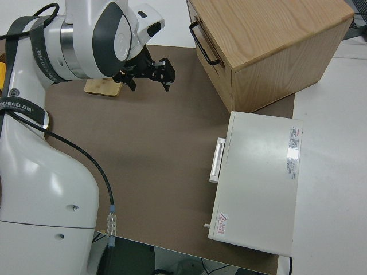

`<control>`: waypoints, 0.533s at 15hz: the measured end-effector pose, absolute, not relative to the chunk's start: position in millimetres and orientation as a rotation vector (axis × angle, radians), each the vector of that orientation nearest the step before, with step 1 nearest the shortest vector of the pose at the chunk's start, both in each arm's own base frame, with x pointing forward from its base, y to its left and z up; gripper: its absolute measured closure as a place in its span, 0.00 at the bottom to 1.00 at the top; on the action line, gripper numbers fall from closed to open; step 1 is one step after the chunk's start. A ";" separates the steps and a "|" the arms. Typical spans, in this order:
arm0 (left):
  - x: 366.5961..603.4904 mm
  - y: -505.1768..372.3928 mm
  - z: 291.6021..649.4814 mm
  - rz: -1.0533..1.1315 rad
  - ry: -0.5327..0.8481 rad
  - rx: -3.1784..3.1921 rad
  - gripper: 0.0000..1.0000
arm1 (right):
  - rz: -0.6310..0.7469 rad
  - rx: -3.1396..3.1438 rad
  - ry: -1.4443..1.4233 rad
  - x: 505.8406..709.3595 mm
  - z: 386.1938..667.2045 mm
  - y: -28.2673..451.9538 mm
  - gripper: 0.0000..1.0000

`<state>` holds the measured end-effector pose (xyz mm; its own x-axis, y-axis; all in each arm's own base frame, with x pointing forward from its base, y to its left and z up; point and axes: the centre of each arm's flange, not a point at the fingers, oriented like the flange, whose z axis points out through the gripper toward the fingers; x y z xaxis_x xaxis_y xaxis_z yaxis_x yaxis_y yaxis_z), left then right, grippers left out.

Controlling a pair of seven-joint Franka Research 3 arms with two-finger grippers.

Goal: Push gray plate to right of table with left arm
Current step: 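Lower the left gripper against the gray plate's rim nearest the arm, then push the gray plate across the table toward the toaster oven with the left gripper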

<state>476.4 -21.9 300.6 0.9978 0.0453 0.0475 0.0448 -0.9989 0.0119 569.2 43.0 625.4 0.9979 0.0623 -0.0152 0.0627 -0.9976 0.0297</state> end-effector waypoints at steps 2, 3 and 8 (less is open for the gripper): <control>476.6 -21.4 300.8 0.078 0.072 3.129 0.70 | -0.022 3.110 0.097 569.2 625.4 43.0 0.01; 476.8 -21.4 301.0 0.080 0.072 3.129 0.82 | -0.022 3.110 0.097 569.2 625.4 43.0 0.01; 478.3 -21.5 303.6 0.096 0.088 3.122 0.95 | -0.022 3.110 0.097 569.2 625.4 43.0 0.01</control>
